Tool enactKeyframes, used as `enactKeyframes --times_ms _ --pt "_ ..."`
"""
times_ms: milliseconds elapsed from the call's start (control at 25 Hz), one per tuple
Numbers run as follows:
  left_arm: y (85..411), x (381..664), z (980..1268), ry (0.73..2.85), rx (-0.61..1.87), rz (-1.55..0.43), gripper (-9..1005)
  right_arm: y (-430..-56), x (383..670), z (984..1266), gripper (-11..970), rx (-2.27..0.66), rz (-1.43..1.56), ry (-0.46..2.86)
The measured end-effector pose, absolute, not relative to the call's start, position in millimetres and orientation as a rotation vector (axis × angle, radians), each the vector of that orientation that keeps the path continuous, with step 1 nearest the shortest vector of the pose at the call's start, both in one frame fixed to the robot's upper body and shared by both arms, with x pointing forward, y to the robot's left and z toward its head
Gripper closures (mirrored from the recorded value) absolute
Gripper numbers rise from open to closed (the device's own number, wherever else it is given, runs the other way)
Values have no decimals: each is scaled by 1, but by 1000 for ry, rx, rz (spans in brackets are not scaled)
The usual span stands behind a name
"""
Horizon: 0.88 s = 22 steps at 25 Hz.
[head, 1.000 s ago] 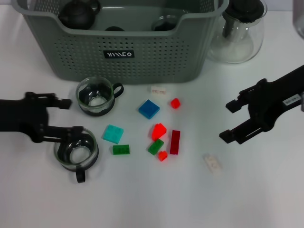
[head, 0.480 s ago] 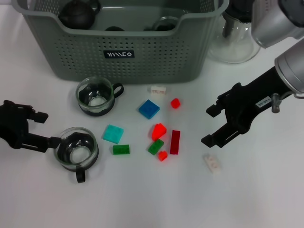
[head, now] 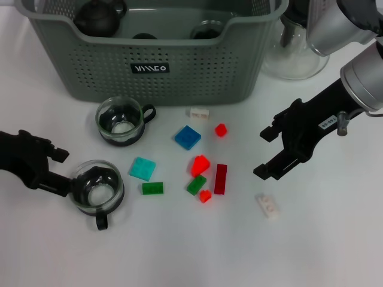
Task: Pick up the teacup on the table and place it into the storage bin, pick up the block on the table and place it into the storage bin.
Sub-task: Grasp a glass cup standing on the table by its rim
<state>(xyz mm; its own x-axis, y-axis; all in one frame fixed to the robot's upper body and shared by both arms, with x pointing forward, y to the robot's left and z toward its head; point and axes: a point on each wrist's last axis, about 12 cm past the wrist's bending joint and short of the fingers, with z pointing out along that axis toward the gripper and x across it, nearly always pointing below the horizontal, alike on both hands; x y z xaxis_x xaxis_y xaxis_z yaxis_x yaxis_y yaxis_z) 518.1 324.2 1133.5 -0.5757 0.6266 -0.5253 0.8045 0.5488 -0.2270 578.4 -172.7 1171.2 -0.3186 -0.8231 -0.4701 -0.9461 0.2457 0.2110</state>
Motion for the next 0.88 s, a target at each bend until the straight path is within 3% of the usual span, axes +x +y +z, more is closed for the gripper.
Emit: enactKeyframes --times_ms 680,880 --pt "284 539 1127 2540 1182 -520 219 -174 578 1169 63 -1625 673 2272" --pt "277 541 1121 2550 1210 -490 402 -174 579 1169 63 -1624 669 2270"
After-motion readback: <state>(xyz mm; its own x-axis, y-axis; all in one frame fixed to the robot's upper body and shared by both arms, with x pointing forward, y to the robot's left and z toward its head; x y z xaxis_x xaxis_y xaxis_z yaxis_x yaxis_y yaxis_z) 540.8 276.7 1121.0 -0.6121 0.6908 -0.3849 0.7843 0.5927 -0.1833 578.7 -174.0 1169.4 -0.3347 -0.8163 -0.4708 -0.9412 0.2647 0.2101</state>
